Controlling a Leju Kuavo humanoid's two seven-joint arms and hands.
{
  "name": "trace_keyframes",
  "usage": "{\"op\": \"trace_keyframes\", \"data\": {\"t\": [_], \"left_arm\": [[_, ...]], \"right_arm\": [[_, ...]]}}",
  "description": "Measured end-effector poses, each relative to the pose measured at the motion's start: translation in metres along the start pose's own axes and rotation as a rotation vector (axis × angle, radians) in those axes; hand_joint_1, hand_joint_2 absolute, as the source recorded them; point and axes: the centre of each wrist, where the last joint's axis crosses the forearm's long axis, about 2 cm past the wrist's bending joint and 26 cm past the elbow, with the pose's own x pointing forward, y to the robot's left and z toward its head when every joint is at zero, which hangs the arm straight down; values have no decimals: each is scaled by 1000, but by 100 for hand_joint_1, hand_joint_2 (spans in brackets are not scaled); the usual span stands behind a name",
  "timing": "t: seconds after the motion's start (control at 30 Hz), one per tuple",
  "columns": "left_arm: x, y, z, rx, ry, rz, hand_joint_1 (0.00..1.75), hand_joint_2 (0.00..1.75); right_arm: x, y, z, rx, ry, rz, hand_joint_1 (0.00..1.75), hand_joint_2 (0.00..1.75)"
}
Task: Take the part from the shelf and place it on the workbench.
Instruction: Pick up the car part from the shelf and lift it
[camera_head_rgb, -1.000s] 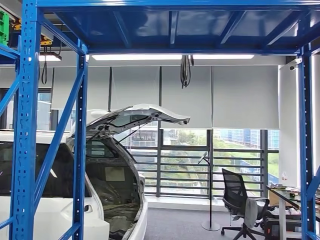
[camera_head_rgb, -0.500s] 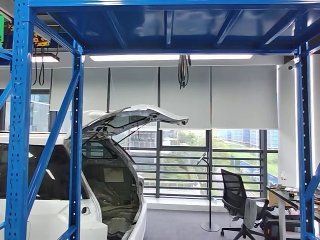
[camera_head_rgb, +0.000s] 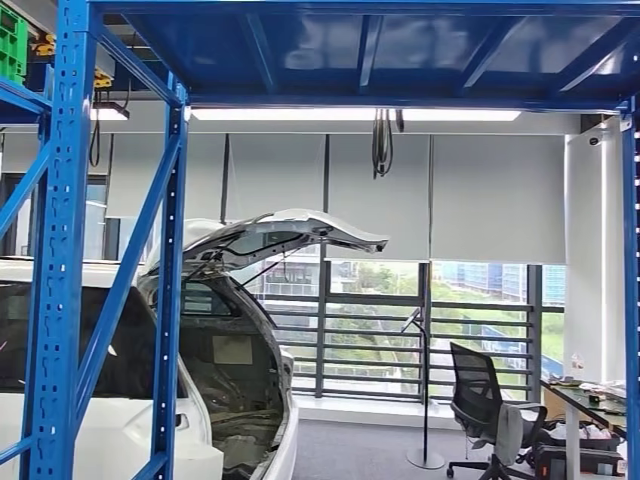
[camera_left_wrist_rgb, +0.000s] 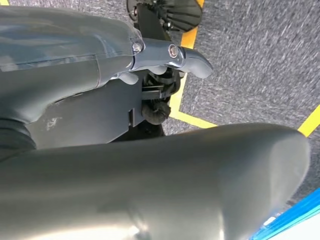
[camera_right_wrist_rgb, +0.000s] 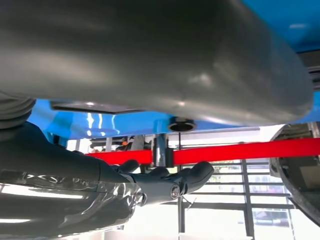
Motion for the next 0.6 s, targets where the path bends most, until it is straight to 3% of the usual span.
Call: {"op": "trace_keyframes", "data": {"t": [0.6], "left_arm": [[0,-1,0,-3,-2,1,0,0]], "right_arm": [[-2,-2,0,-4,3,2,0,0]]}}
